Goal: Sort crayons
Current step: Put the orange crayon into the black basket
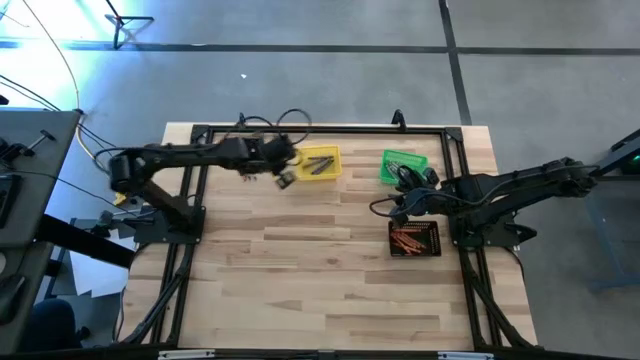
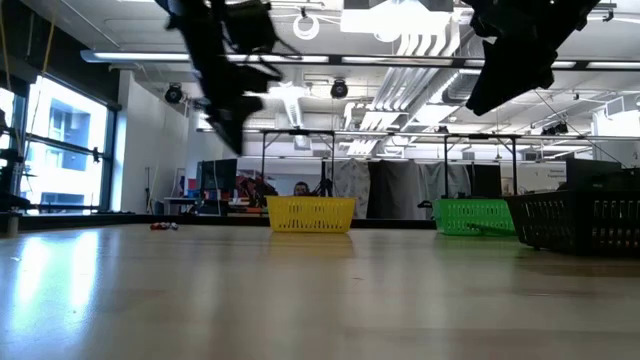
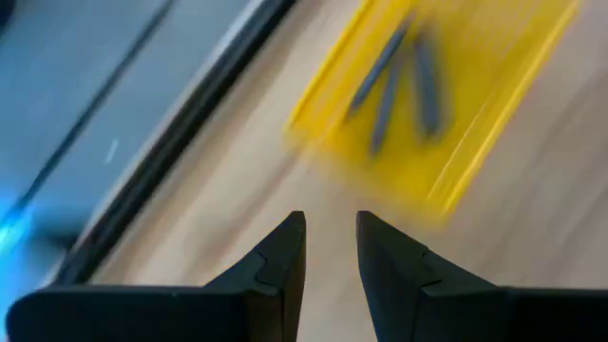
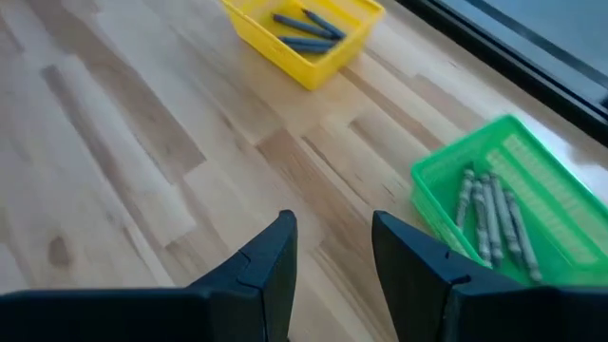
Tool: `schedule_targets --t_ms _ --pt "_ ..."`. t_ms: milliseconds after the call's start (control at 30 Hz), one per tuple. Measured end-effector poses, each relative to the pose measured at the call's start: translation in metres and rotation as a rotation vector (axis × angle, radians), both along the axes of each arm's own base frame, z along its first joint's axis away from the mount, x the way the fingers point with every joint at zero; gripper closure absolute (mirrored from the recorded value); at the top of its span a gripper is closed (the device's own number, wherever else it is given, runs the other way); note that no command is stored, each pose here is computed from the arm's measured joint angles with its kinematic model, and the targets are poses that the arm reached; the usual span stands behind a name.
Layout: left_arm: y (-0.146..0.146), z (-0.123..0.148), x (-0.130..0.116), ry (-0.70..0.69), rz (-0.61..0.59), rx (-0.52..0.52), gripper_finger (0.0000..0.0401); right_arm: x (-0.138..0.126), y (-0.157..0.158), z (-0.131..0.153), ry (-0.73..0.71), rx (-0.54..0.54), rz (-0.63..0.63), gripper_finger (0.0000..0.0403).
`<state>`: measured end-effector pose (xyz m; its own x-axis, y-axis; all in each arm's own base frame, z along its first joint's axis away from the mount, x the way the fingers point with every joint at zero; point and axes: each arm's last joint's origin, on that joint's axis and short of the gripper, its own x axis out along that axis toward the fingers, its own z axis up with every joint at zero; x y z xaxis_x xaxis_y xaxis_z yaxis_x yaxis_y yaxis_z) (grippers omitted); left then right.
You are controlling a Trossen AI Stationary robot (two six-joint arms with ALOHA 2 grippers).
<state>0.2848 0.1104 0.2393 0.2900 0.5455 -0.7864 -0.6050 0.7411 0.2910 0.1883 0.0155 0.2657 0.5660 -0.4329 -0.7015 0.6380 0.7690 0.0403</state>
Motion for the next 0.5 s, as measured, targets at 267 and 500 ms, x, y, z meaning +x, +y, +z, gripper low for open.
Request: schedule_targets --t_ms 267,500 --pt "-0.023 -0.005 -0.08 0.162 0.334 -0.191 0.0322 -0.003 -0.001 -0.002 0.031 -0.004 -0.013 0.0269" --pt "-0.012 -0.037 -0.107 0.06 0.549 -0.307 0.0323 -0.003 -0.003 0.0 0.039 -0.124 -0.038 0.0269"
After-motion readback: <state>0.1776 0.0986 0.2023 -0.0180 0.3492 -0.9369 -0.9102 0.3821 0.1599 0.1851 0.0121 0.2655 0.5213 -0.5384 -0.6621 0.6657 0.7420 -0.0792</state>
